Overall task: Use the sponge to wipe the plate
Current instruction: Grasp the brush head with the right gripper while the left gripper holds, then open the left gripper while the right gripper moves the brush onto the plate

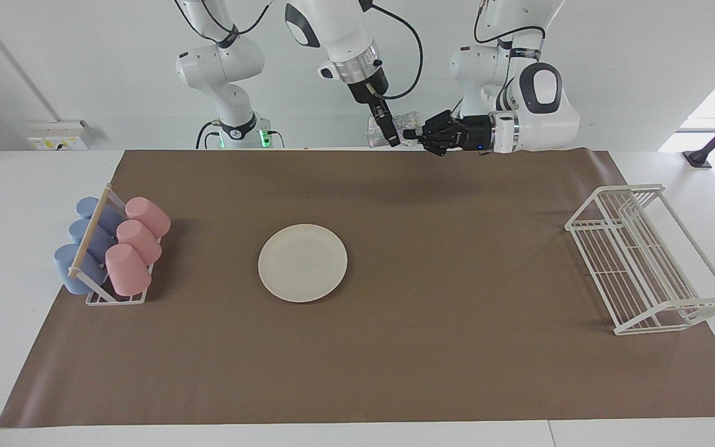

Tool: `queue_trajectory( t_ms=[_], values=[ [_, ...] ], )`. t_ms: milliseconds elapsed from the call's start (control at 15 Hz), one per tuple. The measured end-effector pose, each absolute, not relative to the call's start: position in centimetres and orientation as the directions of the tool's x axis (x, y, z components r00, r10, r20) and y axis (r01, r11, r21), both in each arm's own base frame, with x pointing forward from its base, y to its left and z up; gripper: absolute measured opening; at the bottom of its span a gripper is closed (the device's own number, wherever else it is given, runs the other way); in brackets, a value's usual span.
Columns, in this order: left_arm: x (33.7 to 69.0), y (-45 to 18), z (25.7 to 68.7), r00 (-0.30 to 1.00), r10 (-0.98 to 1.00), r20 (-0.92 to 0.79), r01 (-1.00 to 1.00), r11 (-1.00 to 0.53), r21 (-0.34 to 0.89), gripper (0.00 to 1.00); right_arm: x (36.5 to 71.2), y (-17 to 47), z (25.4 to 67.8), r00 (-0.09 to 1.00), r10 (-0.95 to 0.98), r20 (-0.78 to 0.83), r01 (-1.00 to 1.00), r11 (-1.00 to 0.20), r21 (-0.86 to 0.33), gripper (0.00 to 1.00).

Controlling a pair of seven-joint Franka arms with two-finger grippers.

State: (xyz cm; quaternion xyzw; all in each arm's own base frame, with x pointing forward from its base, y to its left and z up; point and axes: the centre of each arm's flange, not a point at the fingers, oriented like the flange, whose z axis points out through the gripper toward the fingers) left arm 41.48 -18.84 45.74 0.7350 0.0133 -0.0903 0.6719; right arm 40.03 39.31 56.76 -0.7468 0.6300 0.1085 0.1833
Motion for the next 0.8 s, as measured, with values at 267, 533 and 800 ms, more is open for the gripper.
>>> queue_trajectory(
  t_ms=[267,533,800],
  values=[
    [41.18,-18.90,45.53,0.981,-0.116,-0.155,0.144,-0.099,0.985,0.06,40.22,39.14,56.79,0.203,-0.898,-0.390,-0.977,-0.156,-0.148,0.24],
    [40.98,-18.84,45.57,0.981,-0.126,-0.149,0.135,-0.115,0.984,0.11,40.22,39.13,56.70,0.214,-0.896,-0.388,-0.974,-0.167,-0.152,0.15],
    [40.82,-18.63,45.97,0.978,-0.126,-0.164,0.148,-0.131,0.980,0.55,40.45,38.85,56.54,0.241,-0.893,-0.381,-0.968,-0.192,-0.162,0.11]
  ],
)
